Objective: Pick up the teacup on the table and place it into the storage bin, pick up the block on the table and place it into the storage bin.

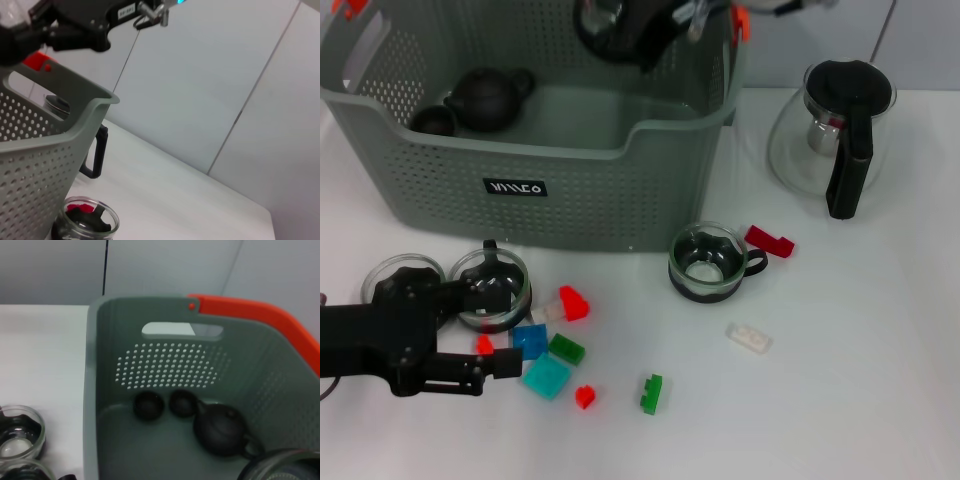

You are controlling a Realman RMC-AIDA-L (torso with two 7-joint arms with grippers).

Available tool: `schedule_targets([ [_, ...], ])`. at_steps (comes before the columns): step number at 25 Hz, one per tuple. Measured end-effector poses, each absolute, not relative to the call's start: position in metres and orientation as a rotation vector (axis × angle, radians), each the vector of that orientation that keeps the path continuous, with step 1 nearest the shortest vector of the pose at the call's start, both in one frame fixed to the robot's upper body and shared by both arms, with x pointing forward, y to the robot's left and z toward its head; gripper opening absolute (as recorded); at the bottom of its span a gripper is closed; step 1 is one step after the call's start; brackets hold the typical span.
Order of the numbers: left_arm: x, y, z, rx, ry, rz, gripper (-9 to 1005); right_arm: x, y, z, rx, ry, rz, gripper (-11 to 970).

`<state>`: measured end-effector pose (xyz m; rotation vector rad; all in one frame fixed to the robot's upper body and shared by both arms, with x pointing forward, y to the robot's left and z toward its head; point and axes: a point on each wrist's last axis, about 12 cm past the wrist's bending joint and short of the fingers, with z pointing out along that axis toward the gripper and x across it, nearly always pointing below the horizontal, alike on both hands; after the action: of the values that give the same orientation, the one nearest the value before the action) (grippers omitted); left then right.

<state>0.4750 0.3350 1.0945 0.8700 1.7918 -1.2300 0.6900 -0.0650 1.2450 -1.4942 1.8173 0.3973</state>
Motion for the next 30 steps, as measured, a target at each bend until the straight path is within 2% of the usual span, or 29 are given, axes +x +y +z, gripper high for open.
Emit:
schedule_targets([
  [6,0.474,0.332,1.091,0.879,1.772,-1.233,911,0.685,-0.055,1.214,-1.477,1.850,0.392,51],
  [13,0.473,0.333,1.088,0.878,1.772,-1.224,910,0.681,-0.055,1.192,-1.469,1.880,0.361,51],
  [30,0.473,0.332,1.086,0.873,1.773,-1.214,907,0.684,-0.065,1.184,-1.437,1.899,0.328,52],
])
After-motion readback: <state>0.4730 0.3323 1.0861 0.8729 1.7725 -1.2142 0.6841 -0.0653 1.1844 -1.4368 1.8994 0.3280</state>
